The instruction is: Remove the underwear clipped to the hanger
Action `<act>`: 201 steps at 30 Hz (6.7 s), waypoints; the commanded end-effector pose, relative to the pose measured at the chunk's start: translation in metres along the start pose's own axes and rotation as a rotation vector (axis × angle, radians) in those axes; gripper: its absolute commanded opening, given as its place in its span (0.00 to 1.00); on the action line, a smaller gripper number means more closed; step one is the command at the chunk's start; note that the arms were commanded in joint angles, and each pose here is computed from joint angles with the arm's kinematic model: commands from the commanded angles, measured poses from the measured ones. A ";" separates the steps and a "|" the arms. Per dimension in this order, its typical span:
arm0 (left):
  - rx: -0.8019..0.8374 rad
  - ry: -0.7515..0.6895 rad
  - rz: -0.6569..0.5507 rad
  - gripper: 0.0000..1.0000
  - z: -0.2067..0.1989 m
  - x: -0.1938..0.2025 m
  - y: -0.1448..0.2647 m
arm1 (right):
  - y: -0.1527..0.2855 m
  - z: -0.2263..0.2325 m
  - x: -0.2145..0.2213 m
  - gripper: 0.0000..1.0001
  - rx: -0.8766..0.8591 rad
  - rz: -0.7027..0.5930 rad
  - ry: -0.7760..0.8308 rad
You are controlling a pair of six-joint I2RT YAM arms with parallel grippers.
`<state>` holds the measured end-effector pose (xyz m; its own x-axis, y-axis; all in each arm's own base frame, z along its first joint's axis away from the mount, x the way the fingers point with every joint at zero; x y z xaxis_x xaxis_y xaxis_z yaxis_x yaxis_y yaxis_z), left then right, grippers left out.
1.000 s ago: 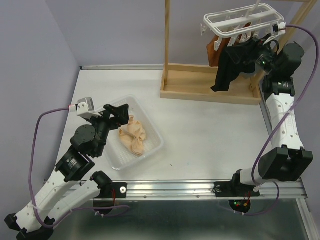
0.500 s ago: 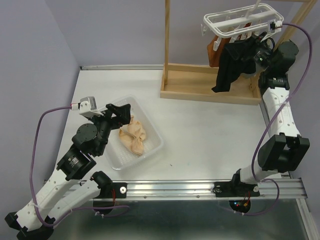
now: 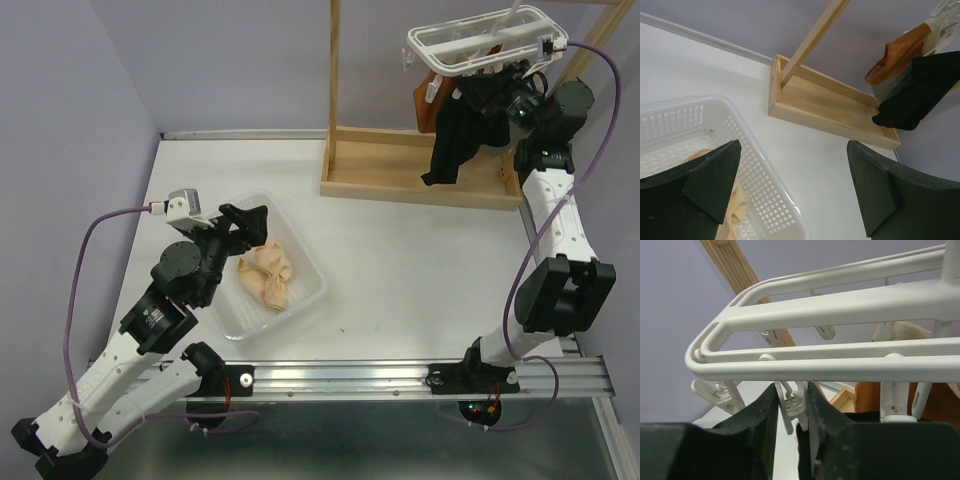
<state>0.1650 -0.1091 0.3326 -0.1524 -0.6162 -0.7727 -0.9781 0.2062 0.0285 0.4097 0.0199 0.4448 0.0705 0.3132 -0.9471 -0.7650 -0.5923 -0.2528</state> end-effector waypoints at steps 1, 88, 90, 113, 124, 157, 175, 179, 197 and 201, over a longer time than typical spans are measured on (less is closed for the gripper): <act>0.065 0.043 -0.060 0.99 -0.018 -0.021 0.000 | -0.003 0.010 -0.034 0.23 -0.025 -0.100 0.068; 0.462 -0.034 0.186 0.99 -0.075 0.049 -0.062 | 0.081 -0.087 0.109 0.00 0.118 0.249 0.354; 0.478 -0.053 0.193 0.99 -0.081 0.052 -0.065 | 0.088 -0.071 0.105 0.00 0.092 0.253 0.367; 0.912 -0.301 0.291 0.99 -0.188 0.128 -0.139 | 0.100 0.079 0.088 0.01 -0.160 0.212 0.102; 0.900 -0.332 0.297 0.99 -0.203 0.157 -0.162 | 0.082 0.097 0.074 0.01 -0.168 0.189 -0.013; 0.776 -0.345 0.229 0.00 -0.216 0.176 -0.189 | 0.100 0.105 0.048 0.69 0.026 0.190 0.064; 0.832 -0.339 0.248 0.00 -0.218 0.174 -0.181 | 0.059 0.067 -0.049 0.72 0.333 -0.006 0.154; 0.837 -0.335 0.236 0.00 -0.220 0.170 -0.180 | 0.052 0.054 -0.062 0.69 0.396 -0.047 0.133; 0.861 -0.336 0.231 0.00 -0.225 0.169 -0.176 | 0.022 0.013 -0.058 0.63 0.437 -0.018 0.142; 0.864 -0.337 0.231 0.00 -0.226 0.169 -0.176 | 0.019 0.008 -0.056 0.63 0.442 -0.011 0.151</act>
<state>0.2916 -0.4290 0.2882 -0.2435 -0.1599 -0.9566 -0.4955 0.8684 -0.0190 0.3910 0.0006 0.4641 0.0480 0.2191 -0.9745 -0.9693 -0.2253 -0.0984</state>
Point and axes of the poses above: each gripper's point midway between its finger pads, its own y axis back along the fingers, its own z axis along the line the jaws close on, x = y × z, the point moved 8 cm from there along y, back along the fingers, and after that the axes turned 8 degrees about y, right-handed, at the moved point
